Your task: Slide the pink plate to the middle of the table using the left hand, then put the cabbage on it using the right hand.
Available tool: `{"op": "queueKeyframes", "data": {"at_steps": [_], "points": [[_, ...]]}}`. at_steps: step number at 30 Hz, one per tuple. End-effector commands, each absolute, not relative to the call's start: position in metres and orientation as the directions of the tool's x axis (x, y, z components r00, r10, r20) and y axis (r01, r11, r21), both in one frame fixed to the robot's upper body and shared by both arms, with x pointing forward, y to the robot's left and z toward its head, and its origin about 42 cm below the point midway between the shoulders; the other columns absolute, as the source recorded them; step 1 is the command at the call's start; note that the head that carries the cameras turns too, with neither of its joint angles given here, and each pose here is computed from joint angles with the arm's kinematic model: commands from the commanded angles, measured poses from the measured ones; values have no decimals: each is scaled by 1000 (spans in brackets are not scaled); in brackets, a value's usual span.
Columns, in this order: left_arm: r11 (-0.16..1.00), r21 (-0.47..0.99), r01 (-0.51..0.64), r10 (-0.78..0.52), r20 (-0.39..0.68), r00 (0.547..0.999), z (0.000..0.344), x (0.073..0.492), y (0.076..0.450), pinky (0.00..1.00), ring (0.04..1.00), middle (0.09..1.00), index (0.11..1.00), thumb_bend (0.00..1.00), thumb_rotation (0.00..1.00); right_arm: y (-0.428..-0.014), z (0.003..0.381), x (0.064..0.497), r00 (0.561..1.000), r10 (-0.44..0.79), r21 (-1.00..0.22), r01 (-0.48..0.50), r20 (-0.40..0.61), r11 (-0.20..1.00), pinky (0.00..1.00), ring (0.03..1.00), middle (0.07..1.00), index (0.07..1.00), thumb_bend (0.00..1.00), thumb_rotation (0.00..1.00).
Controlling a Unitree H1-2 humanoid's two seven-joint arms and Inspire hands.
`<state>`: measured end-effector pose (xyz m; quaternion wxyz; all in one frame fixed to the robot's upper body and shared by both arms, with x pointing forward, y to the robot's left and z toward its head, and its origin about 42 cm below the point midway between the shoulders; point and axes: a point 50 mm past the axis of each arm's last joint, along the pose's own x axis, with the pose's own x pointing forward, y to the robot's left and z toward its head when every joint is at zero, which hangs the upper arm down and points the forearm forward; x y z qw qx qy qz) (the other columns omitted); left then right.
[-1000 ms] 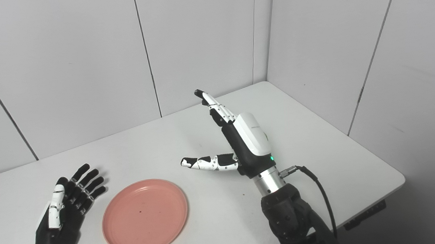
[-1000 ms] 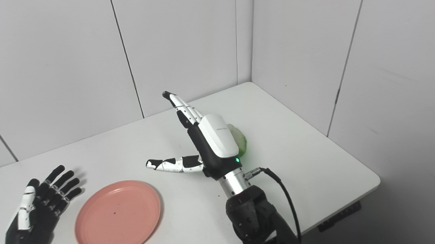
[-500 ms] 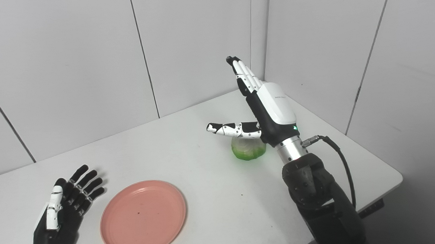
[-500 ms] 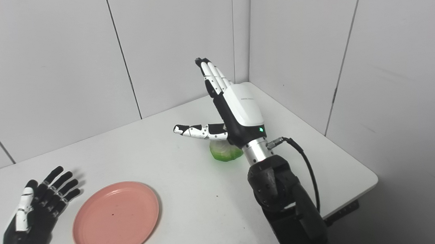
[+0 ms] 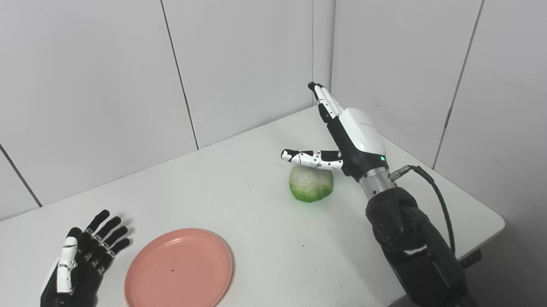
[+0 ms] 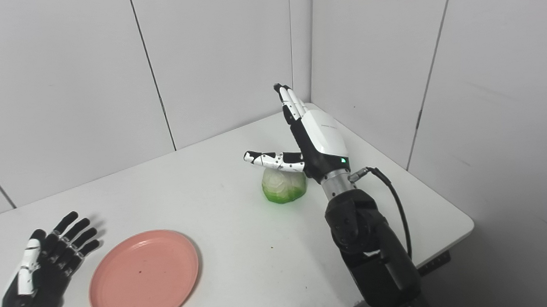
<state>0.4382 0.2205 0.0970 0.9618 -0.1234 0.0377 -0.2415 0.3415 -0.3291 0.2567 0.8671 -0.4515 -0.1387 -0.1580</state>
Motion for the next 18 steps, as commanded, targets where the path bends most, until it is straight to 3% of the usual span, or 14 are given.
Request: {"op": "queueKeyframes", "data": {"at_steps": [1, 5, 18], "points": [[873, -321, 368, -445, -210, 871, 41, 398, 239, 825, 846, 862, 854, 507, 1000, -337, 270, 347, 900, -171, -730, 426, 401, 534, 788, 951, 1000, 1000, 1000, 731], [873, -319, 370, -445, -209, 871, 42, 397, 240, 826, 847, 864, 855, 507, 999, -341, 265, 350, 913, -186, -735, 404, 364, 544, 750, 943, 1000, 1000, 1000, 729], [871, -315, 377, -451, -208, 868, 47, 395, 240, 836, 857, 875, 866, 503, 1000, -348, 246, 364, 965, -178, -780, 260, 192, 568, 862, 1000, 1000, 1000, 1000, 734]]}}
